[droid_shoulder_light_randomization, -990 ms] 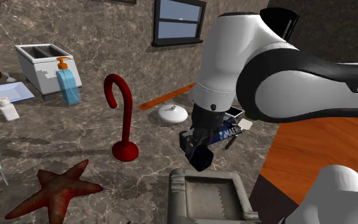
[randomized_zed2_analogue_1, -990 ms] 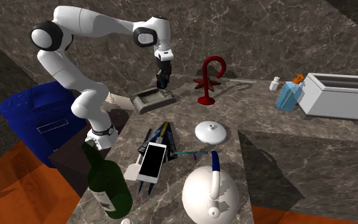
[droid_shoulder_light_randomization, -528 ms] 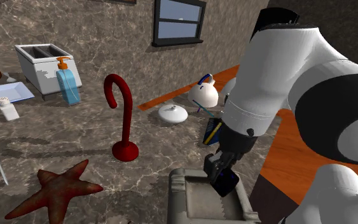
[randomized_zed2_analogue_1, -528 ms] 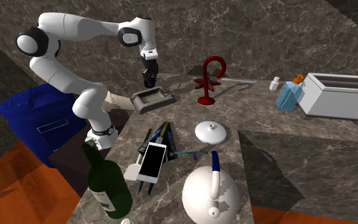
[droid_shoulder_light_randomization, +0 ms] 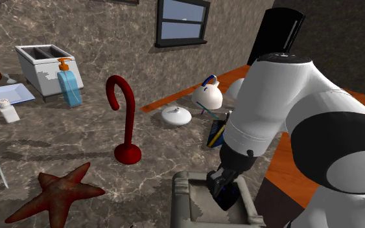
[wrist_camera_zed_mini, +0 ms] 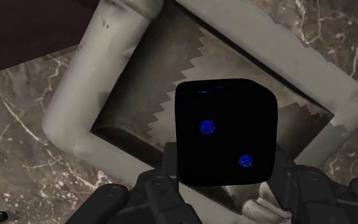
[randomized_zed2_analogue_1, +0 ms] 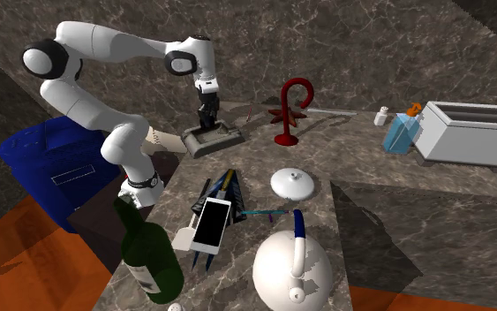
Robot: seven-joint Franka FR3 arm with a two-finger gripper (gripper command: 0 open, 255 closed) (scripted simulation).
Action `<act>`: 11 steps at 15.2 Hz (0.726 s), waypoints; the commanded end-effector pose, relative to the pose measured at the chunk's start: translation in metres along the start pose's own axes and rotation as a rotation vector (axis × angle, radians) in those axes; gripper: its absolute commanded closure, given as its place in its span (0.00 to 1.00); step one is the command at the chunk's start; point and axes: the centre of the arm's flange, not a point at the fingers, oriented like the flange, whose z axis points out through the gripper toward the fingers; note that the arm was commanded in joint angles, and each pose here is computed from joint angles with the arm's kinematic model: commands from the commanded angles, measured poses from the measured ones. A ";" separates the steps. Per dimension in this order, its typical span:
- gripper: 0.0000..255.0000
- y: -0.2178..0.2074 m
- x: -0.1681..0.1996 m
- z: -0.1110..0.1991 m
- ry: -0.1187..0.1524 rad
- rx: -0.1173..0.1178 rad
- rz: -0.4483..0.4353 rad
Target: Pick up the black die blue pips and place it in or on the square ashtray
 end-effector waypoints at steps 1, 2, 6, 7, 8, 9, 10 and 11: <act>1.00 0.000 0.000 0.010 0.000 0.000 0.000; 1.00 0.000 0.000 0.016 0.000 0.000 0.000; 1.00 0.001 0.000 0.029 0.001 0.000 0.000; 1.00 0.001 0.000 0.029 0.000 0.000 0.000; 1.00 0.001 0.000 0.029 0.000 0.000 0.000; 1.00 0.001 0.000 0.029 0.000 0.000 0.000; 1.00 0.001 0.000 0.029 0.000 0.000 0.000; 1.00 0.001 0.000 0.029 0.000 0.000 0.000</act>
